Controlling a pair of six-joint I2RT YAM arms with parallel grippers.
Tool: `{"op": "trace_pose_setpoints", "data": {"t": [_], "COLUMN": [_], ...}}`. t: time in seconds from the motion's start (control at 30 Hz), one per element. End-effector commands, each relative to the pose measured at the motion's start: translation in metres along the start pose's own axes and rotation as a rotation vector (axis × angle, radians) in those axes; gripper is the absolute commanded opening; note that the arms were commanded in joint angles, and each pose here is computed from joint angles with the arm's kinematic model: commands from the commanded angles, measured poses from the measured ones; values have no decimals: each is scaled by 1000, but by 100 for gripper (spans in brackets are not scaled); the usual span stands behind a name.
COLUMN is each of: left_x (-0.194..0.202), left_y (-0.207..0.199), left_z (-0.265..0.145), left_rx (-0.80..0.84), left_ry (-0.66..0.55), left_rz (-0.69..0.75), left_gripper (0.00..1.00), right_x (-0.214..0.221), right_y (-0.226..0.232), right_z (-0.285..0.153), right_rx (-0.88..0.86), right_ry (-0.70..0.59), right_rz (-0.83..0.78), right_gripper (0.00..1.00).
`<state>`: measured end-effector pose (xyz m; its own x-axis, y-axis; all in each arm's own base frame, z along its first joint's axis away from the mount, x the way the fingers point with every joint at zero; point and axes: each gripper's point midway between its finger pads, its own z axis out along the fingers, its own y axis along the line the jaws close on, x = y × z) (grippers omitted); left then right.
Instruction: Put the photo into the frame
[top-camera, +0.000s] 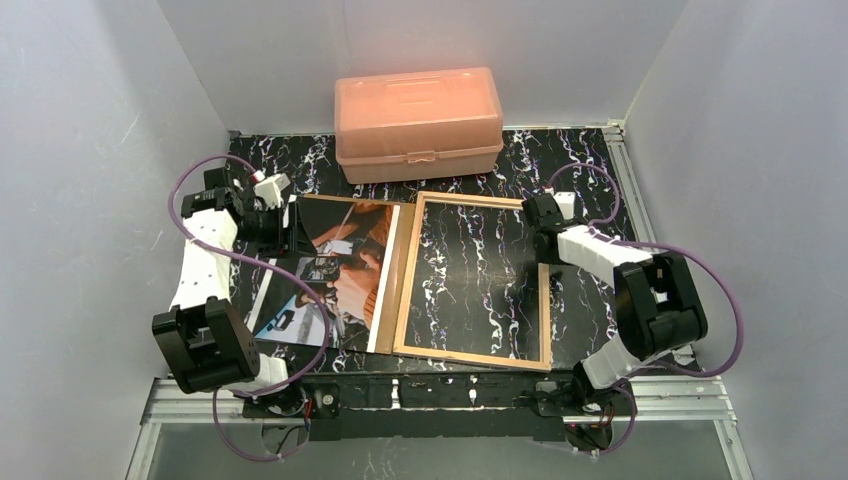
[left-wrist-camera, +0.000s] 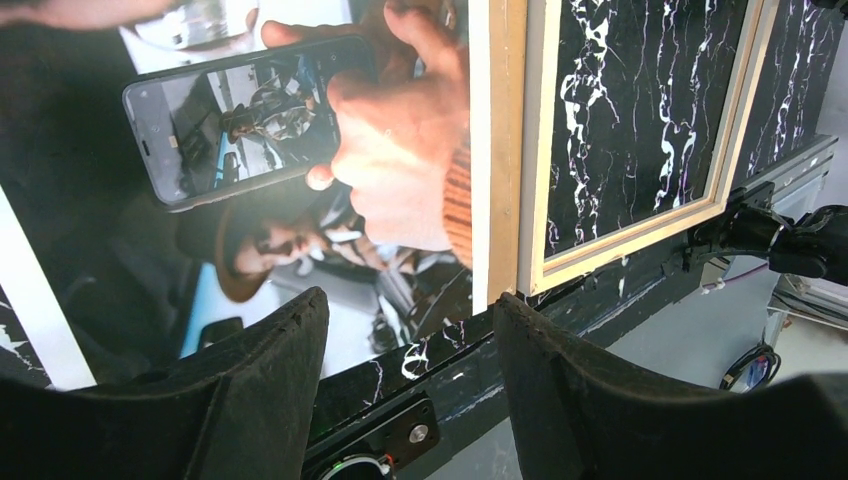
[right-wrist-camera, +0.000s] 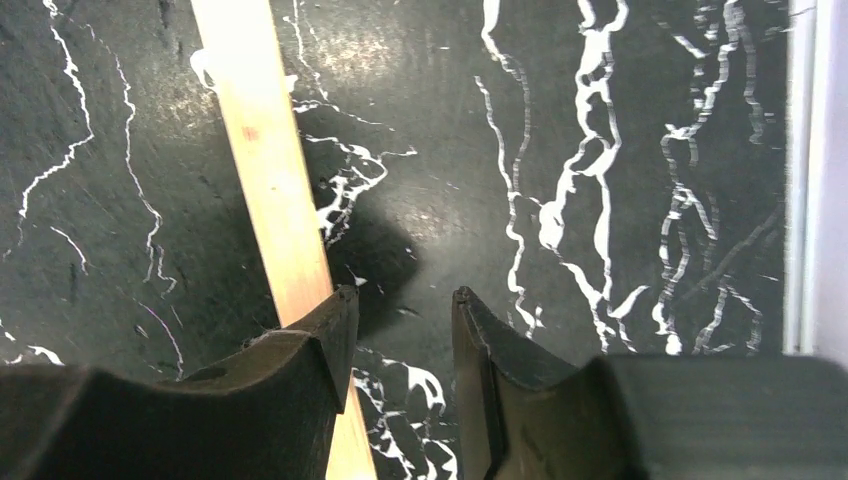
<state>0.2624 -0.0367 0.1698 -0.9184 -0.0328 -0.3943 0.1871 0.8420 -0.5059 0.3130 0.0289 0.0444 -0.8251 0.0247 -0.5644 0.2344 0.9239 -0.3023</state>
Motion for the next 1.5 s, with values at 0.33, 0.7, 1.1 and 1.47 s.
{"op": "trace_pose_setpoints", "data": {"t": [0.33, 0.7, 1.1, 1.47], "left_x": [7, 5, 9, 27], "left_y": [6, 25, 55, 85], "left_z": [-23, -28, -38, -30], "left_rx": [-10, -37, -96, -147], "left_ry": [-16, -6, -1, 58], "left_rz": [7, -39, -66, -81], "left_gripper": [60, 60, 64, 65], "right_x": [-43, -19, 1, -33], "right_y": [15, 31, 26, 30], "right_z": [31, -7, 8, 11], "right_rx": [-63, -276, -248, -246], "right_ry": [16, 26, 63, 29], "right_rz": [105, 242, 196, 167], "right_gripper": [42, 61, 48, 54]}}
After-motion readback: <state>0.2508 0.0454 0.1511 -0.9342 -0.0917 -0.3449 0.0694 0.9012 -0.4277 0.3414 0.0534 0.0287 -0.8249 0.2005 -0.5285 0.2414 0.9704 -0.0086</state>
